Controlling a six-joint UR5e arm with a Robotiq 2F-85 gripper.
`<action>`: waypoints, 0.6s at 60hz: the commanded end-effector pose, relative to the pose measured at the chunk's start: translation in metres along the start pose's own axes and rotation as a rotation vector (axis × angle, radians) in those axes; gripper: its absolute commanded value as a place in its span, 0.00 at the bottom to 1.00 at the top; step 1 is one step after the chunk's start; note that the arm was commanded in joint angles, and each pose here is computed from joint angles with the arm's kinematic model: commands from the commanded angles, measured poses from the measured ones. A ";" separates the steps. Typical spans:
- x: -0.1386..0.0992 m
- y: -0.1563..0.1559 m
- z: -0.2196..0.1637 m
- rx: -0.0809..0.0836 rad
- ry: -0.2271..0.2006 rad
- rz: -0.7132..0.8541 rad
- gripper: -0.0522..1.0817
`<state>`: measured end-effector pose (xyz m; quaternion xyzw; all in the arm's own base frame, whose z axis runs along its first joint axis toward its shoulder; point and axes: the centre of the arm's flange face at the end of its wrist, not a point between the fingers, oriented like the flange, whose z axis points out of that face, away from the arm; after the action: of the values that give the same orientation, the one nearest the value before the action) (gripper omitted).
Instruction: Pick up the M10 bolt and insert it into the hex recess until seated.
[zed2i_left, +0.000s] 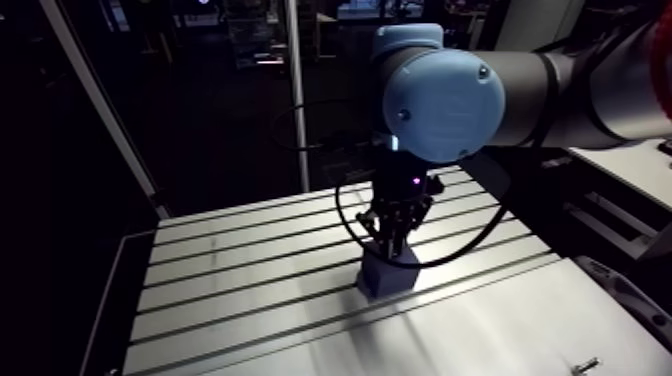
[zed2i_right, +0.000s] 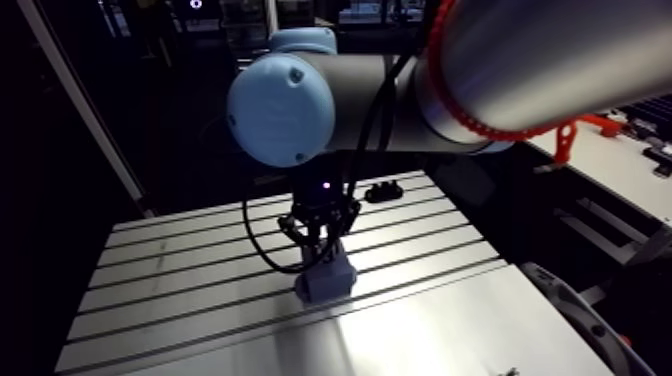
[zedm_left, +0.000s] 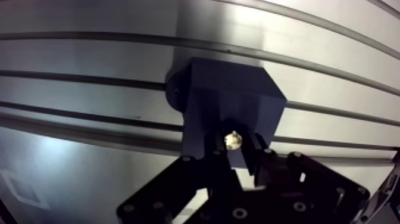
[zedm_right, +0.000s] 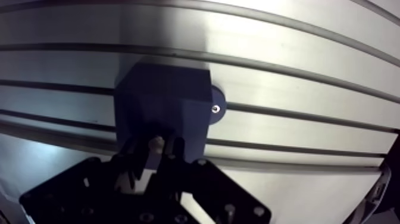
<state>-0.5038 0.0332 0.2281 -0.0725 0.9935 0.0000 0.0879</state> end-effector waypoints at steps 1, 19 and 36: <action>0.000 0.000 0.000 0.000 0.000 0.000 0.65; -0.001 0.000 -0.001 0.001 0.002 -0.005 0.66; -0.001 0.001 -0.001 0.000 0.001 -0.024 0.66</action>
<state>-0.5033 0.0334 0.2286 -0.0755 0.9933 -0.0005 0.0877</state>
